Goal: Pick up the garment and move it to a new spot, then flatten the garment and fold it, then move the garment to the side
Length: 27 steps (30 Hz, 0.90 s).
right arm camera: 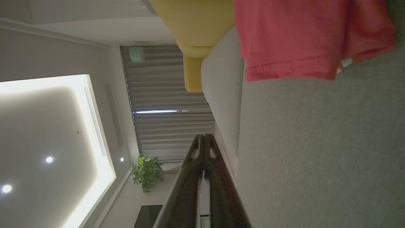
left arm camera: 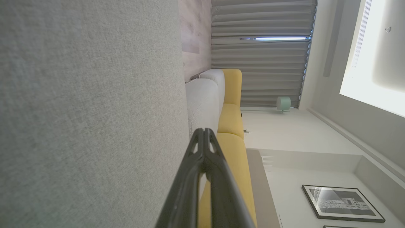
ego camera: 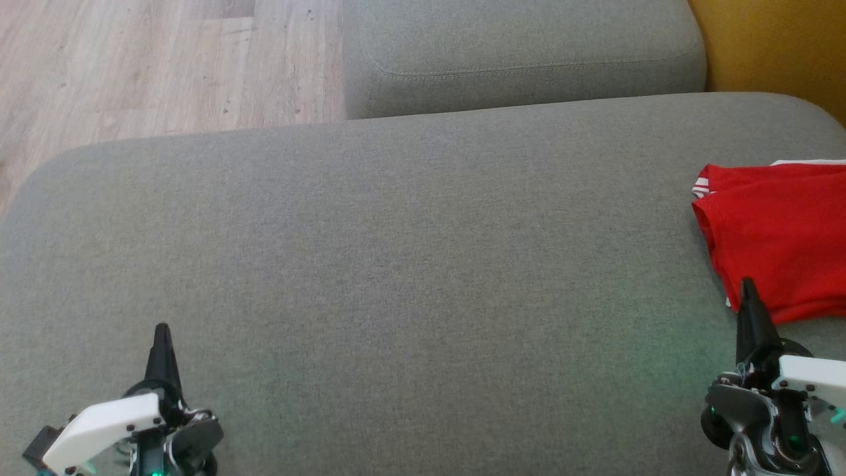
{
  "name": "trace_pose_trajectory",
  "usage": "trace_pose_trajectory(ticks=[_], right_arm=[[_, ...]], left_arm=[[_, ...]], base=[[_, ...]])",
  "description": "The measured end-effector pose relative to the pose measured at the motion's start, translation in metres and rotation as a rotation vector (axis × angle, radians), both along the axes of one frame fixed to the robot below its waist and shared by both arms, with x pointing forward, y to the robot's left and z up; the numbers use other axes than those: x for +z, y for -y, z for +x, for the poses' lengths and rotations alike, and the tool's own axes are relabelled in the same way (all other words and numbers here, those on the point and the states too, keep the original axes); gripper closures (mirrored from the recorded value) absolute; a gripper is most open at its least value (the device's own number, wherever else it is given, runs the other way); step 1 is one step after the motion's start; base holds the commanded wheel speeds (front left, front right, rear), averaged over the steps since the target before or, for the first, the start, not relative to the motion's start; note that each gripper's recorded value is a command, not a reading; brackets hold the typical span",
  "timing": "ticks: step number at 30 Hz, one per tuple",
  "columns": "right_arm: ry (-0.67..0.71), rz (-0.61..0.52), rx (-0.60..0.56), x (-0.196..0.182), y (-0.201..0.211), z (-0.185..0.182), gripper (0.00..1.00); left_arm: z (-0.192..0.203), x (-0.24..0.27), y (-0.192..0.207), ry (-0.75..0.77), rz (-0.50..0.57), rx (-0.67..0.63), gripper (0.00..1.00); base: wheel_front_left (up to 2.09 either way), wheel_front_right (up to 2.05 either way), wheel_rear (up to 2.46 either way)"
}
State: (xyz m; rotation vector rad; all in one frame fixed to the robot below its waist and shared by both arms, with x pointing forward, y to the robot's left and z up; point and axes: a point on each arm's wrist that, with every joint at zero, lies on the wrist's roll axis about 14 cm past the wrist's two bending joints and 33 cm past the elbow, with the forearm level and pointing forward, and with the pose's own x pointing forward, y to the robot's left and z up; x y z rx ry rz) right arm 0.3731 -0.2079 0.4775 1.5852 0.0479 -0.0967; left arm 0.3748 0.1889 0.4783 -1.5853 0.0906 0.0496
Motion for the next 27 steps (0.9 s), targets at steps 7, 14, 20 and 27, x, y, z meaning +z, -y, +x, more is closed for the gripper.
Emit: trace_pose_trajectory(ticks=[7,14,20,27], right_arm=[[0.000,0.000,-0.001,-0.0001,0.0002,0.0000,1.00],[0.000,0.000,-0.001,-0.0001,0.0003,0.0000,1.00],[0.000,0.000,-0.001,0.0000,0.0003,0.0000,1.00],[0.000,0.000,-0.002,-0.0001,0.0005,-0.0001,1.00]], left_arm=[[0.0000,0.0000,0.0001,0.000,-0.001,0.000,1.00],[0.0000,0.0000,0.0001,0.000,-0.001,0.001,1.00],[0.0000,0.0000,0.0001,0.000,-0.001,0.000,1.00],[0.0000,0.0000,0.0001,0.000,-0.002,0.000,1.00]], base=[[0.00,0.00,0.00],[0.00,0.00,0.00],[0.00,0.00,0.00],[0.00,0.00,0.00]])
